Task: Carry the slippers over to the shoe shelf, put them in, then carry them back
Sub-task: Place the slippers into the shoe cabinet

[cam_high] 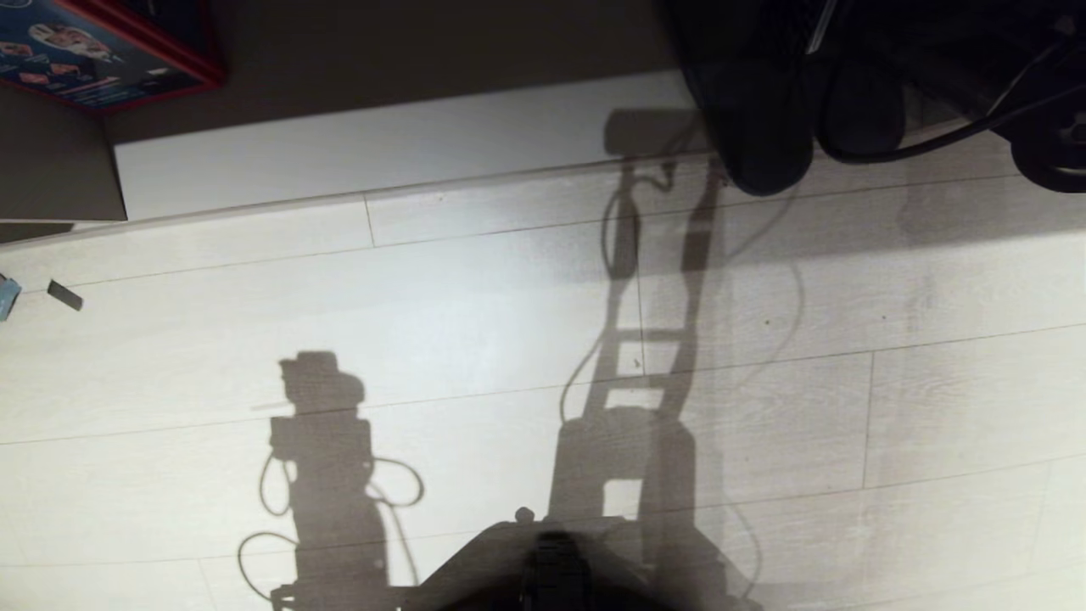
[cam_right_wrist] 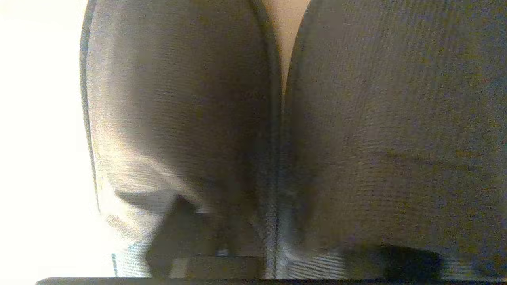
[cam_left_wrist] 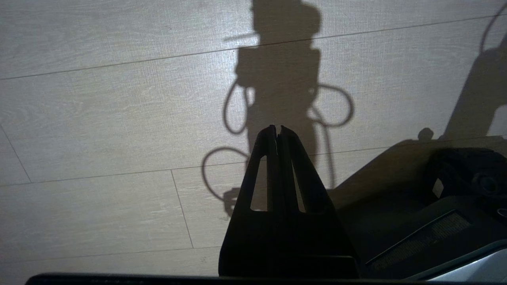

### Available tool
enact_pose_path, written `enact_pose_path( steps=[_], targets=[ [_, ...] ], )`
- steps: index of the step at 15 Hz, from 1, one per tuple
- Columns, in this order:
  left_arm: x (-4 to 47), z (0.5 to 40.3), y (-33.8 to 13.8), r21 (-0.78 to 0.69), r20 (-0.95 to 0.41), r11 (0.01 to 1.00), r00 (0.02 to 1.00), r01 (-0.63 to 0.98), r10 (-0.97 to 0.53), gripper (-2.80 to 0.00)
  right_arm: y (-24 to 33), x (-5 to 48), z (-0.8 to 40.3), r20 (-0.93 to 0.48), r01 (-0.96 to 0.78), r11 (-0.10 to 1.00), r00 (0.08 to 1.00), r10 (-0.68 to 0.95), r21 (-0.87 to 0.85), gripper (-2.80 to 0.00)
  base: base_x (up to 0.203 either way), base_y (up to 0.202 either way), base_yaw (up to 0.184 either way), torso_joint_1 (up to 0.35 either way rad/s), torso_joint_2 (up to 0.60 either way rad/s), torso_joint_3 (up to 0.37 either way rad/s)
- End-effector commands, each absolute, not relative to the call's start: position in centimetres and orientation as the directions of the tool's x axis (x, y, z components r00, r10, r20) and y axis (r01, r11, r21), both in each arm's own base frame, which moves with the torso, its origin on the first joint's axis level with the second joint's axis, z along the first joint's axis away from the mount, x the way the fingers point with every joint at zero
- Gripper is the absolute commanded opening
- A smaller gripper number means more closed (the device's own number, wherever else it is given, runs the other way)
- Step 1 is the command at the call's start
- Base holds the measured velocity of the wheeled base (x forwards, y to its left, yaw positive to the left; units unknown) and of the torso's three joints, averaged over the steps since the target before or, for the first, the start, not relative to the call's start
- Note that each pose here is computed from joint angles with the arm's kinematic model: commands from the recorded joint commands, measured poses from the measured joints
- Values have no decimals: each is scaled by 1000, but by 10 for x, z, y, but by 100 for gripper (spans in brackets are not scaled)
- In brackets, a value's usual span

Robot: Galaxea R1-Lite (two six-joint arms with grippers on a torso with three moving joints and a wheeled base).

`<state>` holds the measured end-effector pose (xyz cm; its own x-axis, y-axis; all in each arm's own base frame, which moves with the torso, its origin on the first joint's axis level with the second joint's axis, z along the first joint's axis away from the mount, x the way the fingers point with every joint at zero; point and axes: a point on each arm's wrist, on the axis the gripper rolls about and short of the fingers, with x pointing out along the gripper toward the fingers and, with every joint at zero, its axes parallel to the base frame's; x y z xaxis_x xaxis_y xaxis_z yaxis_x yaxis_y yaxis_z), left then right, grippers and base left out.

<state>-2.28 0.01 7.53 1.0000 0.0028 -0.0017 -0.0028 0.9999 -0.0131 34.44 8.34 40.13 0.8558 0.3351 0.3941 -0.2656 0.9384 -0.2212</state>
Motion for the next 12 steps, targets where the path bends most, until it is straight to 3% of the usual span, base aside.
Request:
enact_pose_path(
  steps=[1,12],
  targets=[
    [-23,75,0,-14,-2,1000,1000,-3,3,-280,85,350,397,388,-266,938,859,335,-222,0,0,0,0,0,0,0],
    [-23,75,0,-14,-2,1000,1000,-3,3,-280,80,327,390,340,-252,936,882,326,-244,0,0,0,0,0,0,0]
  ],
)
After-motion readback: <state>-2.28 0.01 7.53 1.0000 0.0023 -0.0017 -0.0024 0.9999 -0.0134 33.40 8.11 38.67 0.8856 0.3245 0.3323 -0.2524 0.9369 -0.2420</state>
